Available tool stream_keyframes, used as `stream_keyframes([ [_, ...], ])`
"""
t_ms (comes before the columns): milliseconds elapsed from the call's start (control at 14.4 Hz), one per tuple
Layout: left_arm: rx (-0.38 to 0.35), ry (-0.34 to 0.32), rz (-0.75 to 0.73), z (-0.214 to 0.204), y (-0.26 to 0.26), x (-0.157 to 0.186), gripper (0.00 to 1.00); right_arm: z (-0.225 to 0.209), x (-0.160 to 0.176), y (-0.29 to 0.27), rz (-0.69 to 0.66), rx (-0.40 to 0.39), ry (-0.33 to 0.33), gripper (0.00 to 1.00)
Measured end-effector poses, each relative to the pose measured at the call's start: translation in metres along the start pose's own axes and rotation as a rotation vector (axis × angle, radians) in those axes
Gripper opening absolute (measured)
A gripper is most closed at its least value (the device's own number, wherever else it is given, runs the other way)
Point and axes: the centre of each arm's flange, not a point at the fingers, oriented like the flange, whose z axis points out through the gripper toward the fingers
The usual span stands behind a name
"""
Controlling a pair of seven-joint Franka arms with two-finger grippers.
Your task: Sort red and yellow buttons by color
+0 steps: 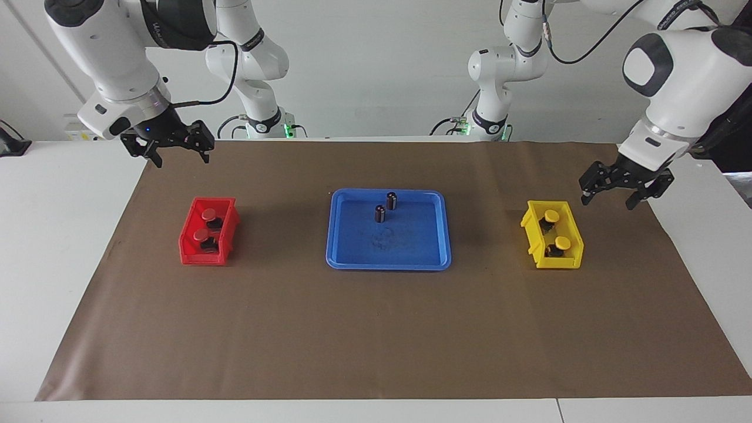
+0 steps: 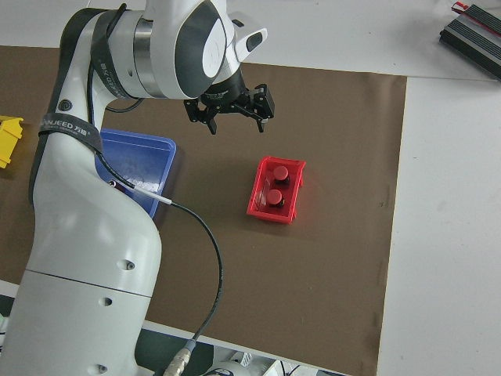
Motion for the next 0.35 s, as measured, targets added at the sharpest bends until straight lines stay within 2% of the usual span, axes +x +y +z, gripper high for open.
stream_keyframes([
  [139,-0.012,-0.055,0.005,-0.014,0.005,-0.009,1.00,0.000,0.000,0.000,0.002,0.003,0.000,1.00],
  [348,-0.017,-0.078,0.036,-0.025,0.023,-0.011,1.00,0.000,0.000,0.001,0.007,0.006,-0.001,1.00],
])
